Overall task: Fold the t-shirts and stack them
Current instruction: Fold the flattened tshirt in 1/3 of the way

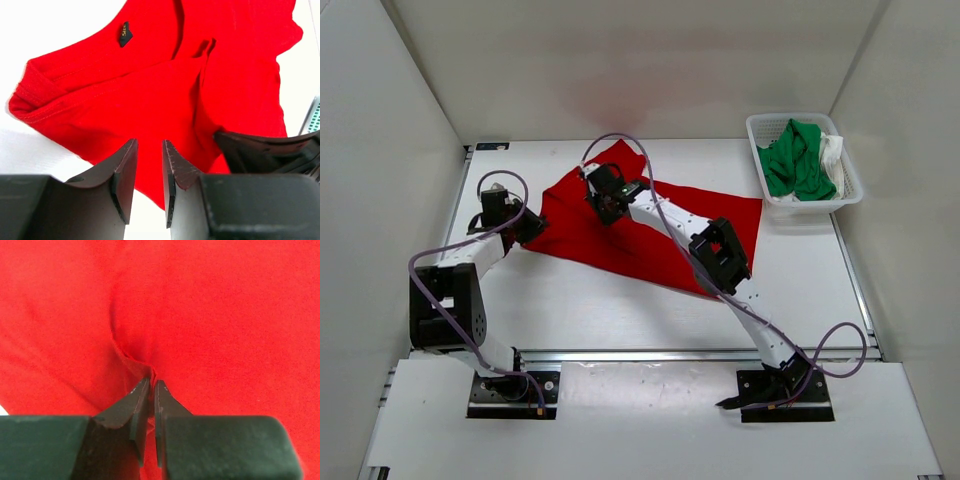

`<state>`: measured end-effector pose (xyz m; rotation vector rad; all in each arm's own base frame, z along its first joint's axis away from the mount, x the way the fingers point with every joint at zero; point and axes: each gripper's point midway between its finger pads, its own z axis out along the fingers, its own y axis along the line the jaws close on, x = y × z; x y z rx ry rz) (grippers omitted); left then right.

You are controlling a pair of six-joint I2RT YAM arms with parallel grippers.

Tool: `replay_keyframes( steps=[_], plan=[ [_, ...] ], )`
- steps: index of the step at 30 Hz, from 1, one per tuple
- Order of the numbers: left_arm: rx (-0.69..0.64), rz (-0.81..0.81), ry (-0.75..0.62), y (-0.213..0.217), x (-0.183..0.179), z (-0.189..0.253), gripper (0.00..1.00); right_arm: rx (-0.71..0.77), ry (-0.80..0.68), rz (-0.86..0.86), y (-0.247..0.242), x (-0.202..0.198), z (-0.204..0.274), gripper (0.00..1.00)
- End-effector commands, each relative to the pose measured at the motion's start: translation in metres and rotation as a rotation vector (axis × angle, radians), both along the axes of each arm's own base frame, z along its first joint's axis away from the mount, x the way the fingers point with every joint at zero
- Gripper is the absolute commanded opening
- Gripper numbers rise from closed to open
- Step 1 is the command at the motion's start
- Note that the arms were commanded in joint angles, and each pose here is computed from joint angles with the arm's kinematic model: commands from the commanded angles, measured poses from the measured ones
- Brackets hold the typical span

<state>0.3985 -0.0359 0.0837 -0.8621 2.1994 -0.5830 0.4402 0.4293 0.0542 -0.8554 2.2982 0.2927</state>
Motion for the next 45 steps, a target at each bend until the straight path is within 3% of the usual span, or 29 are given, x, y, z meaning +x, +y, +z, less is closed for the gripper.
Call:
replay_keyframes(
  steps=[1, 10, 18, 22, 27, 30, 35, 40, 45],
  plan=[
    [0.025, 0.003, -0.017, 0.001, 0.008, 0.001, 0.37, 0.103, 0.047, -0.118, -0.018, 0.018, 0.017, 0.06],
    [0.071, 0.042, 0.056, 0.017, 0.007, -0.023, 0.34, 0.218, 0.171, -0.22, -0.046, 0.019, 0.008, 0.09],
    [0.094, 0.06, 0.0, 0.019, 0.01, -0.003, 0.35, 0.267, 0.177, -0.216, -0.046, 0.016, 0.027, 0.4],
    [0.184, -0.04, -0.06, -0.016, 0.02, 0.024, 0.37, 0.295, 0.14, -0.204, -0.046, 0.017, 0.056, 0.49],
    [0.163, -0.151, -0.038, -0.062, 0.033, 0.017, 0.36, 0.278, 0.093, -0.217, -0.063, 0.008, 0.084, 0.51],
    [0.142, -0.134, 0.004, -0.056, 0.037, -0.004, 0.36, 0.259, 0.097, -0.229, -0.077, -0.013, 0.081, 0.49],
    [0.107, -0.074, 0.1, -0.023, 0.022, -0.039, 0.35, 0.325, 0.149, -0.26, -0.107, -0.058, 0.065, 0.05],
    [0.057, -0.038, 0.214, 0.006, 0.001, -0.063, 0.33, 0.308, 0.216, -0.274, -0.136, -0.115, 0.034, 0.0],
    [0.037, 0.048, 0.257, 0.037, -0.027, -0.07, 0.33, 0.316, 0.268, -0.311, -0.163, -0.145, 0.009, 0.0]
  ],
)
